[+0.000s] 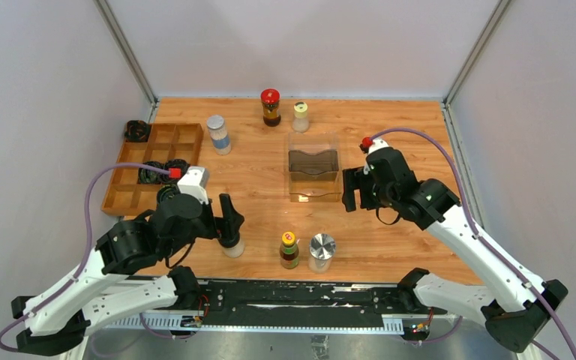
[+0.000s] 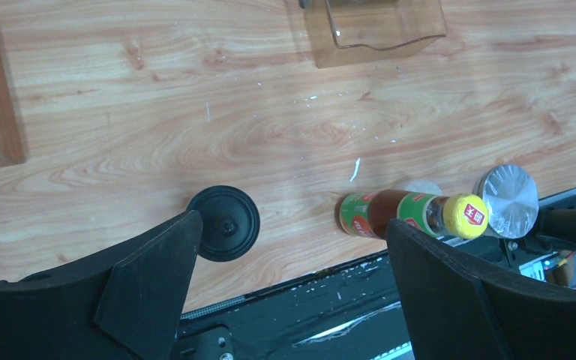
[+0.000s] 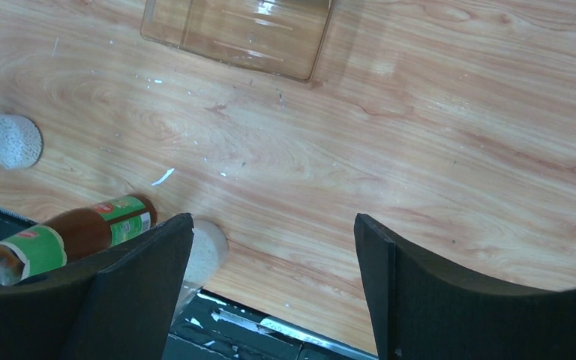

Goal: Organize the condiment bottles
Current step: Pick up the bottle from the corner of the board.

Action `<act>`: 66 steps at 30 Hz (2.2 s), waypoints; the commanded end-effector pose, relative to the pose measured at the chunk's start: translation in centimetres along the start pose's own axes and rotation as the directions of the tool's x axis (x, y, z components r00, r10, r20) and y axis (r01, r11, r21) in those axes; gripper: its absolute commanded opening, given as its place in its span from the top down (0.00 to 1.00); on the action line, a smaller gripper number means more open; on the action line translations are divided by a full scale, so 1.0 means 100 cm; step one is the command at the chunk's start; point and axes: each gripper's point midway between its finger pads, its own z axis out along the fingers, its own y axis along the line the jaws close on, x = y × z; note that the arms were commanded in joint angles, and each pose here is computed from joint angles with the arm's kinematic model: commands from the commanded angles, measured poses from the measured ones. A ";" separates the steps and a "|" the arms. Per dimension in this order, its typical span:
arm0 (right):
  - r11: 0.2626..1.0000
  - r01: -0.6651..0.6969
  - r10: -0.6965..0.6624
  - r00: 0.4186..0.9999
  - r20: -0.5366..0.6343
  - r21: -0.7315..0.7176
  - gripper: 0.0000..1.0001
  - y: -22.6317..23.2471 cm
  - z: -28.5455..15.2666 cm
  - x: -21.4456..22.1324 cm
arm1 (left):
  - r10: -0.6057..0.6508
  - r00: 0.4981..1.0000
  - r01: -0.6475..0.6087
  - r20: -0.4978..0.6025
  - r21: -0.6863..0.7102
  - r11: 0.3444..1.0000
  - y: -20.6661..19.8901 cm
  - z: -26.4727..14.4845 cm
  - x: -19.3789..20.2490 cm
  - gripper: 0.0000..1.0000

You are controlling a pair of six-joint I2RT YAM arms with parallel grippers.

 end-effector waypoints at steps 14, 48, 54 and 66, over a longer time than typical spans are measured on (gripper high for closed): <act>0.997 0.048 -0.053 0.995 -0.081 -0.064 0.14 0.002 0.022 0.049 | -0.066 0.988 0.066 -0.143 -0.008 0.998 -0.028 0.021 0.014 0.00; 0.999 -0.041 0.038 0.996 0.086 0.035 0.12 -0.022 0.071 -0.108 | 0.095 0.988 -0.090 0.120 -0.047 0.995 -0.017 0.123 -0.123 0.00; 0.999 -0.004 0.000 0.992 0.125 0.032 0.12 -0.023 0.104 -0.166 | 0.107 0.976 -0.099 0.188 -0.053 0.994 -0.015 0.158 -0.177 0.00; 0.997 0.069 -0.063 0.979 0.195 -0.025 0.13 -0.010 0.169 -0.243 | 0.126 0.968 -0.114 0.216 -0.069 0.991 0.007 0.242 -0.231 0.00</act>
